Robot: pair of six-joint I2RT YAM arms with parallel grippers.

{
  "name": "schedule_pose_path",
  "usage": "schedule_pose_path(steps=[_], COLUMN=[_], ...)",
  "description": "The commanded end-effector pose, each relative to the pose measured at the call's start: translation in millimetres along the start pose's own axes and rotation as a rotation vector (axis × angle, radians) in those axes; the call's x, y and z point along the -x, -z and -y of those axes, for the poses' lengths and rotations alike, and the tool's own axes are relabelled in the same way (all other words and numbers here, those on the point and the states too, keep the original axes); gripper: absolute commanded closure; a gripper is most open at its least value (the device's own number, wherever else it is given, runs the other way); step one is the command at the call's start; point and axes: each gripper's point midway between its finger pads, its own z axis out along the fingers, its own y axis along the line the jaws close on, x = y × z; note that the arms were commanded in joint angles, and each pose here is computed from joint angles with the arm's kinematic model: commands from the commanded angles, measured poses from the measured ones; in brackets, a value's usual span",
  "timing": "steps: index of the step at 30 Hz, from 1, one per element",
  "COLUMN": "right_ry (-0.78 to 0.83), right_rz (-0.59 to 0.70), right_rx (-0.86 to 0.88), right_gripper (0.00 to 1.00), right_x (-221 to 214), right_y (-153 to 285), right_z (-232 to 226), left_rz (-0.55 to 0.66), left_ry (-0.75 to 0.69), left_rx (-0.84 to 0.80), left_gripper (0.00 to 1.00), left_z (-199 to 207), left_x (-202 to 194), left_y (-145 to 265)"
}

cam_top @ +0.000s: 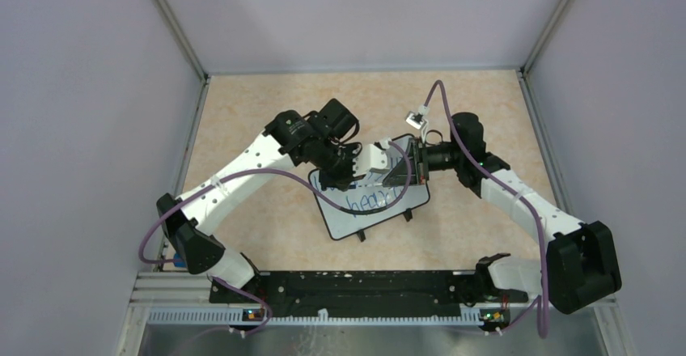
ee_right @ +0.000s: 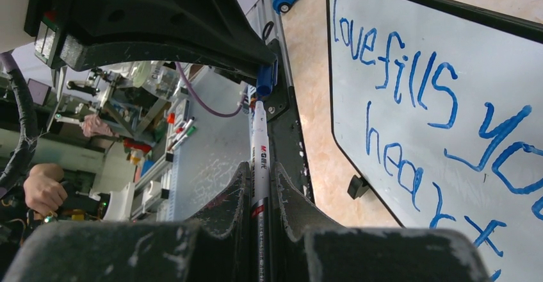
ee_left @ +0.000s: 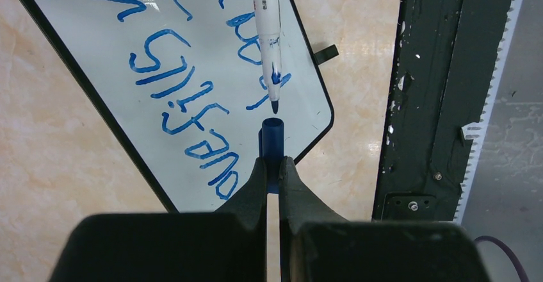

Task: Write a sentence on the whiteboard
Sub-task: Insert the whiteboard marker without the cap into the pen cap.

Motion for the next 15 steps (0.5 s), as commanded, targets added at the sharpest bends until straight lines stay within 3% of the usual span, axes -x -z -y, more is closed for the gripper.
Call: schedule_pose_path(steps=[1,15], right_ry=[0.095,0.101], right_rz=[0.007,0.003], right_rx=[0.046,0.047], right_gripper=[1.00,1.00], right_x=[15.3,16.8], right_y=[-1.1,-6.7], right_z=[-18.8,-18.1], left_rz=[-0.009,0.033], left_ry=[-0.007,-0.016], left_rx=[0.002,-0.039], left_gripper=[1.00,1.00], left_z=[1.3,8.1], left_x=[-2.0,11.2], left_y=[0.7,3.9])
